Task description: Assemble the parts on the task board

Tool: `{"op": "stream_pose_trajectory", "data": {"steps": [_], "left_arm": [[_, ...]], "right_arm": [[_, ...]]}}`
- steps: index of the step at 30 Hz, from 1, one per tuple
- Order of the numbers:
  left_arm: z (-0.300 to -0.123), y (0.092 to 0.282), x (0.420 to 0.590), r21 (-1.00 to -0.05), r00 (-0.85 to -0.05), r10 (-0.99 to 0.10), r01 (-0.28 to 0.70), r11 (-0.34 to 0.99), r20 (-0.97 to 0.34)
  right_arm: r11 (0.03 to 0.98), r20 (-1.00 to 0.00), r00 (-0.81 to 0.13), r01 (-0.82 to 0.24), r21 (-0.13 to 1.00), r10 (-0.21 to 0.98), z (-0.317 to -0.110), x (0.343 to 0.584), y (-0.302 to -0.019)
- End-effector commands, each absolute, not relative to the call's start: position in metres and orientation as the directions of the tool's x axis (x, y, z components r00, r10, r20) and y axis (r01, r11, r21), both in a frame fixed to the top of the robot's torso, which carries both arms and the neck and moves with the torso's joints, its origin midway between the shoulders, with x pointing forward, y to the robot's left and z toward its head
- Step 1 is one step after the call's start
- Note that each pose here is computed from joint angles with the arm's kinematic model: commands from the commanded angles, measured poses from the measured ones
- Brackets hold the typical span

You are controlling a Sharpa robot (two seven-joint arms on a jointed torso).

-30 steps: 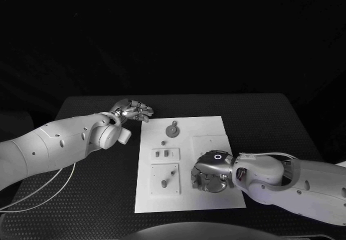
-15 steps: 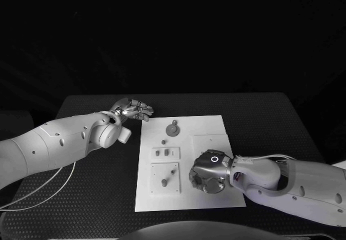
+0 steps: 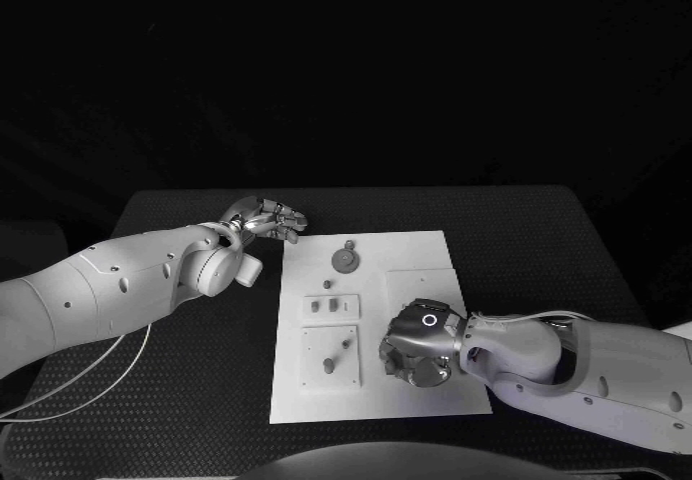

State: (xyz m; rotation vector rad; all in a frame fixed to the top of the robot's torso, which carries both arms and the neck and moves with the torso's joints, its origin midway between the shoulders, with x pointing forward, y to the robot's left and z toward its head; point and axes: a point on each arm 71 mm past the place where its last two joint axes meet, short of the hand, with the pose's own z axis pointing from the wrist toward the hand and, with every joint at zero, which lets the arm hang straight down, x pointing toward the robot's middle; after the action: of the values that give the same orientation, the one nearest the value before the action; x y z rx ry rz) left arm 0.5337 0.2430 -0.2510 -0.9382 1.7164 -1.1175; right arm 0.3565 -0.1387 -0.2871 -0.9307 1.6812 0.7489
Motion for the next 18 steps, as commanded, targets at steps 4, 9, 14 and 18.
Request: {"op": "stream_pose_trajectory", "data": {"steps": [4,9,14,18], "left_arm": [[-0.25,0.241,0.533,-0.943,-0.361,-0.9,-0.128,0.307,-0.244],[-0.25,0.241,0.533,-0.943,-0.359,-0.9,-0.128,0.308,-0.245],[-0.25,0.241,0.534,-0.943,-0.359,-0.901,-0.129,0.308,-0.245],[-0.251,0.24,0.534,-0.943,-0.361,-0.9,-0.128,0.308,-0.245]], "right_arm": [[0.529,-0.958,-0.179,-0.848,0.035,-0.223,-0.288,0.361,-0.145],[0.562,-0.963,-0.231,-0.819,0.116,-0.138,-0.285,0.363,-0.15],[0.577,-0.962,-0.272,-0.785,0.224,0.004,-0.278,0.364,-0.156],[0.595,-0.954,-0.285,-0.752,0.283,0.094,-0.271,0.366,-0.162]]}}
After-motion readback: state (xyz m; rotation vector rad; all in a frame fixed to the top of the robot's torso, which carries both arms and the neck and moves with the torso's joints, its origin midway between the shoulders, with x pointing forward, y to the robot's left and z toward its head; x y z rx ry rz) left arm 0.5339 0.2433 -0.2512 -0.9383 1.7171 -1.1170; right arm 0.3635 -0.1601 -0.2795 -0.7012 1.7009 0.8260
